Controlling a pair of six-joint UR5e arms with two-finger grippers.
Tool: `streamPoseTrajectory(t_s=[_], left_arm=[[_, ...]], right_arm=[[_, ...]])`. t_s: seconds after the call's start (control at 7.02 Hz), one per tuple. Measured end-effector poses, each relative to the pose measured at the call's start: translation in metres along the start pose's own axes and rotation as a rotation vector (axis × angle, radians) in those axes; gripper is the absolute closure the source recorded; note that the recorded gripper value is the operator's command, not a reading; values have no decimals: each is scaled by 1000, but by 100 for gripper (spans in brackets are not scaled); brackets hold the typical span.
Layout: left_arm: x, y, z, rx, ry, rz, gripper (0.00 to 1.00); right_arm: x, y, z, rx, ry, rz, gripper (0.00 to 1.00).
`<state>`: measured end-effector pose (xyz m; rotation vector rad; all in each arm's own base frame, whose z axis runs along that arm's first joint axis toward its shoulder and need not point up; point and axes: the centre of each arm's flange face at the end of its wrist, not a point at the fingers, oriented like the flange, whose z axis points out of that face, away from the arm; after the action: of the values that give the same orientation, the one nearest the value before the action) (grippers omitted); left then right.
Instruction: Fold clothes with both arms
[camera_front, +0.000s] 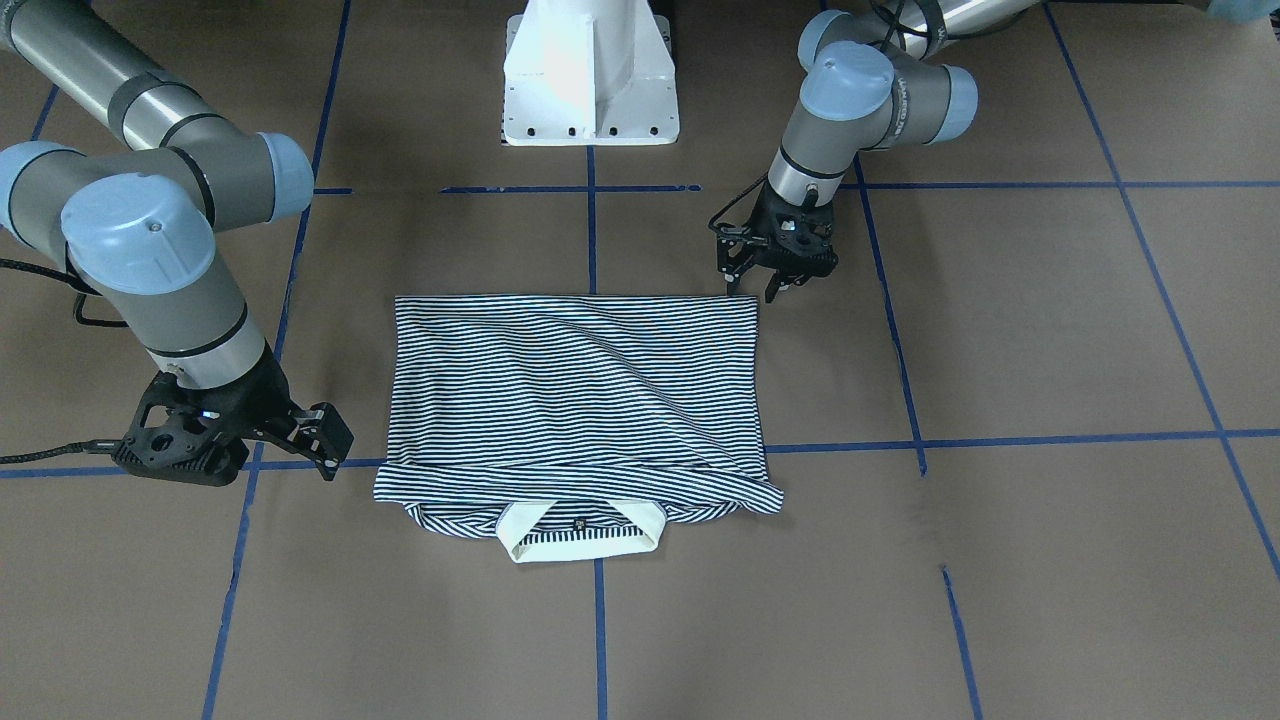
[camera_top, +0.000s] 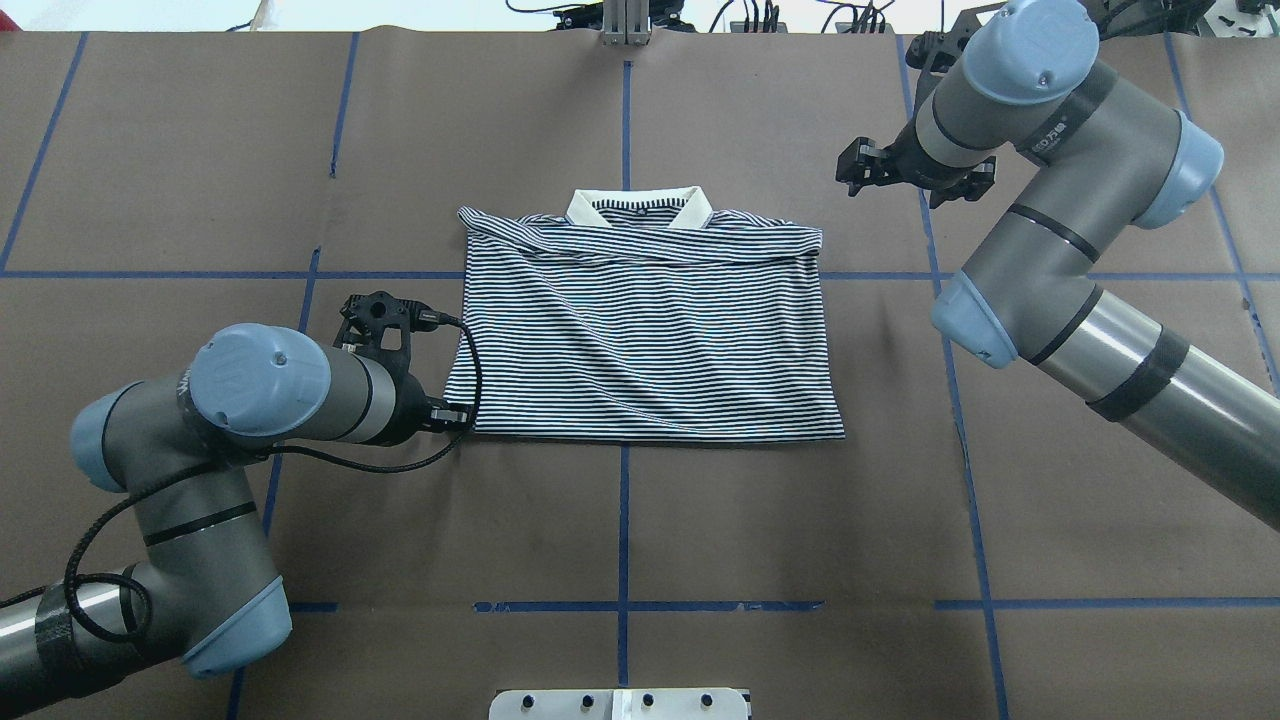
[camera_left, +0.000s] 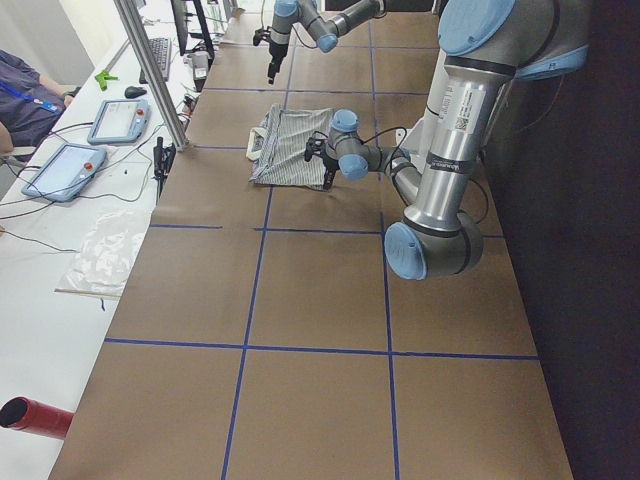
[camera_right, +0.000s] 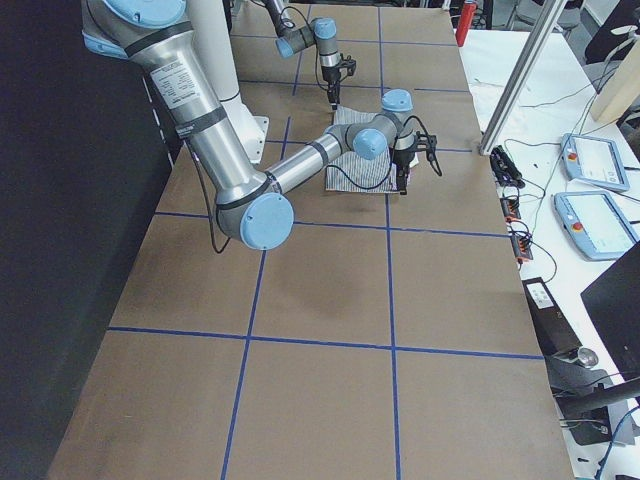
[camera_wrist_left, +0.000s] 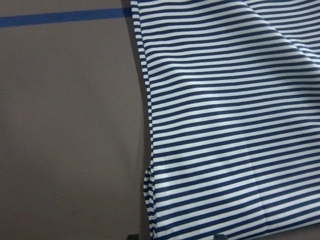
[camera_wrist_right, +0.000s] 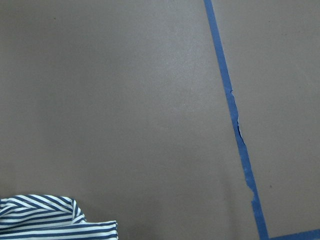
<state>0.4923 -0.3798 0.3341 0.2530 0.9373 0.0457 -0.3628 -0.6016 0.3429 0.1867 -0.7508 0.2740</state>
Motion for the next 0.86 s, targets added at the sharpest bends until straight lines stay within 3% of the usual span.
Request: streamPoseTrajectory(t_s=[0.29,0.57,0.86], left_arm=[[1,-1,4,-2,-5,-2,43],[1,-1,7,-4,-8,-3,53],[1,0,9,-6,-10,-4,54]], right_arm=[[1,0,0,1,2,1,0],[2,0,1,3,4,1,0],[2,0,2,3,6,1,0]])
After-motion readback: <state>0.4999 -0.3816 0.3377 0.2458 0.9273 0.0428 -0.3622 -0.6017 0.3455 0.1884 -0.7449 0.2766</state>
